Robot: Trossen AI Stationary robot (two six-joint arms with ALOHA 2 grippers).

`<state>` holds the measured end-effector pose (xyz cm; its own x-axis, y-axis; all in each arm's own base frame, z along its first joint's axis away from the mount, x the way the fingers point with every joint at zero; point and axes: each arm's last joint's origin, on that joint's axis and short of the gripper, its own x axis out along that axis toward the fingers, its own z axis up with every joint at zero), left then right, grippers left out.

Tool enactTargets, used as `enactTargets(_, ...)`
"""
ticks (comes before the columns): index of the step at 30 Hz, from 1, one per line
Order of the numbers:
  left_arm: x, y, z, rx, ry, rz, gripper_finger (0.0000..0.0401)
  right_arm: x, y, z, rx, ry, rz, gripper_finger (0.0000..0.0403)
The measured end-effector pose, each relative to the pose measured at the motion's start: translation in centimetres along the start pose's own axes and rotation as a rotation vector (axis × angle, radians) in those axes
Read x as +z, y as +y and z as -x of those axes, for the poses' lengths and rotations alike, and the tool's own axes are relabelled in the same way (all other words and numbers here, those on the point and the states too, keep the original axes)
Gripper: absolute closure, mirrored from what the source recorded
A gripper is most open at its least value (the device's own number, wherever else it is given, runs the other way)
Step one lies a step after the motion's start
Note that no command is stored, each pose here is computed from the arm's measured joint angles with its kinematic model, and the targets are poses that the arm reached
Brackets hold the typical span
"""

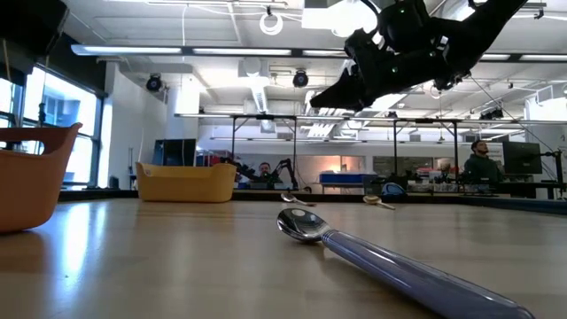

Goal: Sort silverware by color (type)
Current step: Put the golden spoon into the blue bin

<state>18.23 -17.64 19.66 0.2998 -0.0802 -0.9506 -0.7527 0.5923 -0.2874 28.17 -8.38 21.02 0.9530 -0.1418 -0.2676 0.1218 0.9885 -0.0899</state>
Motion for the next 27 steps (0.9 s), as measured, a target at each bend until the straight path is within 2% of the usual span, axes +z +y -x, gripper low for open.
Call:
enactTargets(3, 0.5, 0.5, 1.5, -0.035, -0.048, -0.070, 0.0284, -0.1, 0.1, 0.0, -0.014, 0.013, -0.004, 0.0403)
enactTargets(5, 0.9, 0.8, 2.6, -0.057, -0.110, -0.129, 0.0285, -0.1, 0.2, 0.0, -0.077, 0.022, 0.005, 0.0403)
enactTargets(10, 2.7, 1.6, 4.2, -0.084, -0.295, -0.306, 0.0319, -0.7, 0.2, 0.3, -0.240, 0.127, -0.012, 0.0403)
enactTargets(13, 4.6, 2.2, 3.9, -0.082, -0.351, -0.376, 0.0356, -1.3, -0.3, 0.9, -0.324, 0.218, -0.056, 0.0403)
enactTargets(16, 6.6, 2.6, 3.1, -0.130, -0.401, -0.450, 0.0392, -1.4, -0.4, 1.8, -0.368, 0.276, -0.112, 0.0403)
enactTargets(22, 10.6, 3.0, 1.0, -0.334, -0.555, -0.635, 0.0396, -0.3, 0.3, 4.7, -0.463, 0.318, -0.175, 0.0403)
enactTargets(27, 13.1, 4.0, -0.1, -0.455, -0.711, -0.769, 0.0399, 0.1, 0.8, 6.7, -0.555, 0.329, -0.310, 0.0403)
